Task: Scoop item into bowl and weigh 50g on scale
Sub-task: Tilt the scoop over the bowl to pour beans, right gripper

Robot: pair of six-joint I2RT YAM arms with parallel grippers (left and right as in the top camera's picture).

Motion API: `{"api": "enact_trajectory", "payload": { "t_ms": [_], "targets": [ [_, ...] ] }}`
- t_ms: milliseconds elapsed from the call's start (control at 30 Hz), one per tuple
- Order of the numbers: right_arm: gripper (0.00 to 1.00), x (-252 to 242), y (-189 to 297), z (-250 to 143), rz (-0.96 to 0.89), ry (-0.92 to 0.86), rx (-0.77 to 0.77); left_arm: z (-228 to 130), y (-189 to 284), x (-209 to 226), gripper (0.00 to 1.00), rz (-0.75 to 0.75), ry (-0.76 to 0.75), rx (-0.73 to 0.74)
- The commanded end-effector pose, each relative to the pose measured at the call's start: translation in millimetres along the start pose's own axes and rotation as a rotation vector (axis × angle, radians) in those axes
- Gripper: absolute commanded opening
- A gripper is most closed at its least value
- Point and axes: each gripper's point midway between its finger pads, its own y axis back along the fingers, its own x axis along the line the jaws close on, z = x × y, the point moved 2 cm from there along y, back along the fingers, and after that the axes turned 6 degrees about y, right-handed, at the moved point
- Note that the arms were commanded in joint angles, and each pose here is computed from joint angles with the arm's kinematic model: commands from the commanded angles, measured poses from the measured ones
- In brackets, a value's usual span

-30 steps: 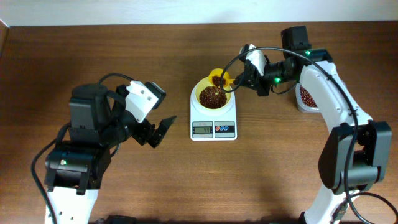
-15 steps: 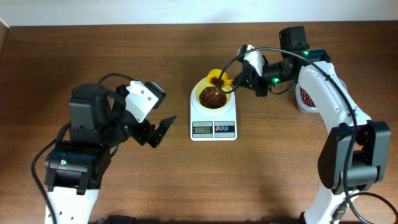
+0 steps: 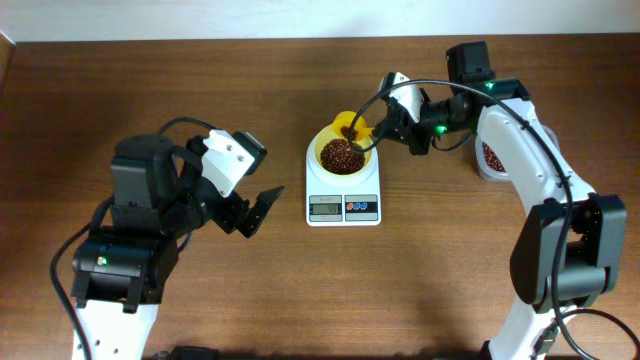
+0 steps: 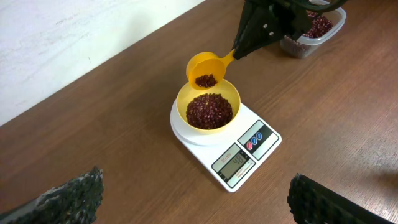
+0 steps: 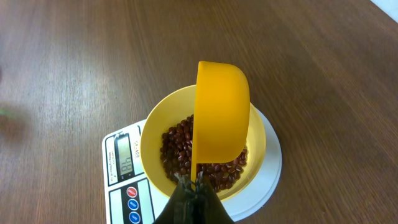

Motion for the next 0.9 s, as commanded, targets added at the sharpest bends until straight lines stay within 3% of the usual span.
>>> {"api": "enact_trajectory", "payload": {
  "t_ms": [0, 433, 633, 700, 767, 867],
  "targets": [
    [0.04, 2.8, -4.0, 1.1, 0.01, 0.014, 0.002, 7.0, 4.4, 1.8, 0.99, 0.013, 0.003, -0.017],
    [0.04, 5.4, 0.6, 10.6, 0.015, 0.031, -0.034, 7.0, 4.4, 1.8, 0.99, 0.013, 0.004, -0.017],
    [0.04, -2.1, -7.9, -4.3, -0.04, 0.042, 0.08, 7.0, 4.4, 1.8, 0.99, 0.013, 0.003, -0.017],
    [0.04, 5.3, -5.2, 14.7, -0.025, 0.08, 0.021, 7.0, 4.4, 1.8, 0.99, 0.013, 0.003, -0.017],
    [0.04, -7.9, -8.1, 2.6, -0.097, 0.099, 0.111, 7.0, 4.4, 1.8, 0.99, 0.013, 0.003, -0.017],
    [0.04, -4.6, -3.4, 10.2, -0.094, 0.108, 0.086, 7.0, 4.4, 1.8, 0.99, 0.013, 0.003, -0.017]
  ]
}}
